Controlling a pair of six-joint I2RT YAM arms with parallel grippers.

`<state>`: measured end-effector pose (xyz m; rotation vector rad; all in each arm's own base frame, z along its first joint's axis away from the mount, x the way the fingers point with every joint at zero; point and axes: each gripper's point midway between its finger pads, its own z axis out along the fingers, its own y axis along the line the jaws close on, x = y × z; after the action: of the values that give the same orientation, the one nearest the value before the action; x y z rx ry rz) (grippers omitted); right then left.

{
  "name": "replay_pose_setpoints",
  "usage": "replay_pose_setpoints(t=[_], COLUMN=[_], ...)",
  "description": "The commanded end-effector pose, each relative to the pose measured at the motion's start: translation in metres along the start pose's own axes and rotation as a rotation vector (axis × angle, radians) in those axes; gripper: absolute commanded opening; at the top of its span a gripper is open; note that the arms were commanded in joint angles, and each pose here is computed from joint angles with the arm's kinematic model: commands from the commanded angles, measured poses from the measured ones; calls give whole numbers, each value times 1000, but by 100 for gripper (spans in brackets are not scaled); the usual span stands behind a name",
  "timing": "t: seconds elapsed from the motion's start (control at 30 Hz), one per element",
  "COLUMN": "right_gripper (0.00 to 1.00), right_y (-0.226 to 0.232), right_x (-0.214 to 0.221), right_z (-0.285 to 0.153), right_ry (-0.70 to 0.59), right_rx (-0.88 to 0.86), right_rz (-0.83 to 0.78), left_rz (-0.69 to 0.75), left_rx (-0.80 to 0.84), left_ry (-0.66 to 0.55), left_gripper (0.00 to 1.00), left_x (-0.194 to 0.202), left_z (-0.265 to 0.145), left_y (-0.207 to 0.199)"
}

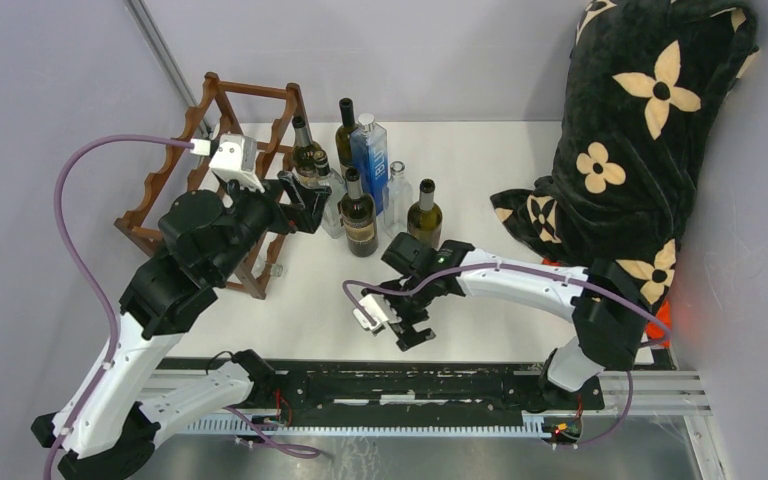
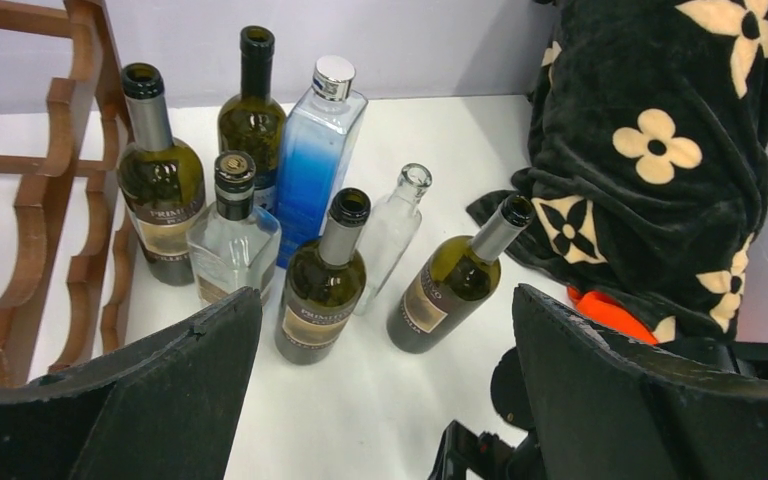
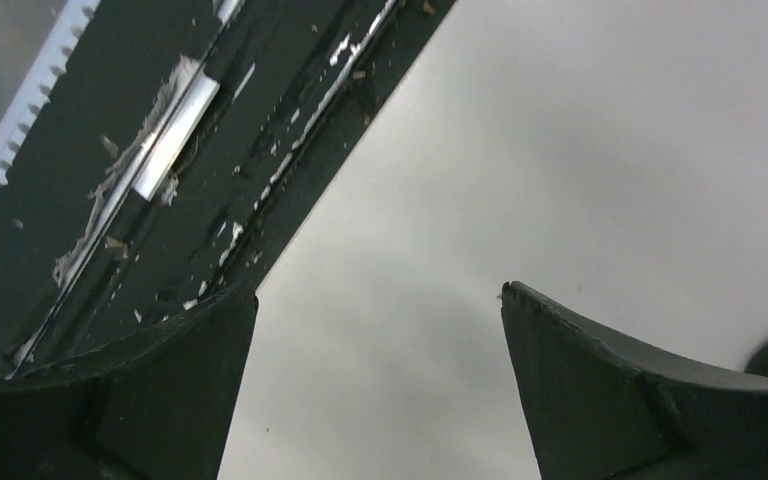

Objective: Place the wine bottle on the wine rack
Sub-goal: Pick up the wine bottle from the center of the board.

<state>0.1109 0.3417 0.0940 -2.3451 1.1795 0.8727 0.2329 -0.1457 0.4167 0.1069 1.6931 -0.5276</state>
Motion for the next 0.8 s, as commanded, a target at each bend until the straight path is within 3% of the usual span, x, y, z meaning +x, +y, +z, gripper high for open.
replay_pose_setpoints(t=[0.0, 0.37, 0.77], right_gripper=[98, 98, 98], right_y=[3, 16, 6], right_x=[13, 50, 80], right_z=[-25, -55, -106], right_ry=[15, 6, -85], right_rx=[55, 146, 415], right_rz=[-19, 122, 319], left_rz=[-86, -122, -200], left_rx=[44, 24, -48], left_ry=[-35, -27, -60], left_gripper=[100, 100, 100], left_x=[-9, -1, 1], left_z=[2, 15, 20], left_y=[-12, -11, 0])
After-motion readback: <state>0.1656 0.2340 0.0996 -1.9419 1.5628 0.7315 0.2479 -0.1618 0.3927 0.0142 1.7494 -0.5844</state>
